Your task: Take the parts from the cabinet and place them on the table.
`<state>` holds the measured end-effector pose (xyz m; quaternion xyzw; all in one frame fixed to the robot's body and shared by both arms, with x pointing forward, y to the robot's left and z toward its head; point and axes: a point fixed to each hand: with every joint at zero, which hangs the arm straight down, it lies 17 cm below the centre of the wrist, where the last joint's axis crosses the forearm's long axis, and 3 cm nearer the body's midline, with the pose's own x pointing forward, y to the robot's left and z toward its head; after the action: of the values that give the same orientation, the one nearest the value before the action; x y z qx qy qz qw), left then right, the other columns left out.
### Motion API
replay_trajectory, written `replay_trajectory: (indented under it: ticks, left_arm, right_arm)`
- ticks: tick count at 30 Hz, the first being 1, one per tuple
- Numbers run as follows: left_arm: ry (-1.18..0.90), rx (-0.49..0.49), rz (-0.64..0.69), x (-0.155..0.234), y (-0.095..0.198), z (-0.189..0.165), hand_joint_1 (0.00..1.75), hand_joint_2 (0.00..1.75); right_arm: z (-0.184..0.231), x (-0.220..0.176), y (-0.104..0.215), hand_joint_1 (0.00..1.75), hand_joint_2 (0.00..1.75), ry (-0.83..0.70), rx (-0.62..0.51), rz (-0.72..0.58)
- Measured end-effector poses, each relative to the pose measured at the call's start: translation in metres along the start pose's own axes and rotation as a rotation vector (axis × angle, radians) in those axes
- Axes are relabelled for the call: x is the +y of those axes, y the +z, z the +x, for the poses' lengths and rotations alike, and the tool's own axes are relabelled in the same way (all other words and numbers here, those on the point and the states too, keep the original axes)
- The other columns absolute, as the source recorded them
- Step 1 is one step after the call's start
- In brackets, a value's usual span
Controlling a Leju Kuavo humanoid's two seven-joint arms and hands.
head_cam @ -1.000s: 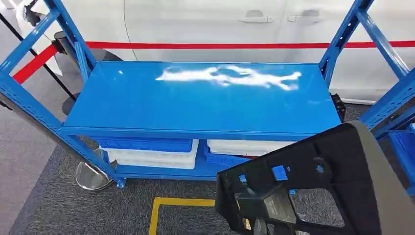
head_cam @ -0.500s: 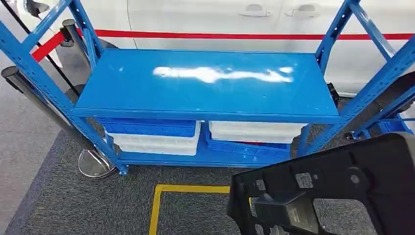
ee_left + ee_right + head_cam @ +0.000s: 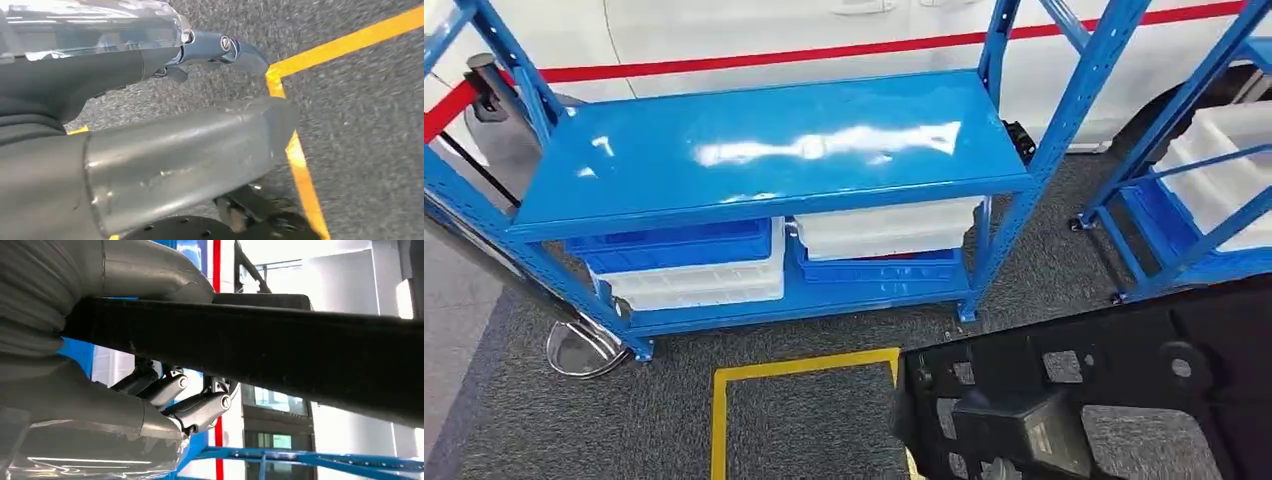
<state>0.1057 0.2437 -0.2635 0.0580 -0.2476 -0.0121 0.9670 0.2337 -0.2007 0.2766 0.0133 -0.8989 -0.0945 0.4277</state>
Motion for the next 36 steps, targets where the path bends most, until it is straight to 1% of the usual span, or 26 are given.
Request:
replay_trajectory:
  ticks: [13,21,32,36]
  left_arm:
    - [0.044,-0.003,0.032,0.003,0.001,-0.001,0.00,0.00]
    - [0.050,-0.009,0.041,0.005,0.000,0.003,0.00,0.00]
    - [0.015,0.002,0.030,0.007,0.003,-0.009,0.00,0.00]
    - [0.014,-0.009,0.027,0.006,0.001,-0.001,0.00,0.00]
  right_arm:
    - [-0.004,-0.002,-0.001,1.75,1.75,-0.014,-0.002,0.026]
    - [-0.007,-0.010,-0.001,1.75,1.75,0.002,0.009,0.001]
    - [-0.010,-0.019,0.003,1.75,1.75,0.036,0.030,-0.038]
    - [-0.010,-0.022,0.004,1.75,1.75,0.042,0.033,-0.045]
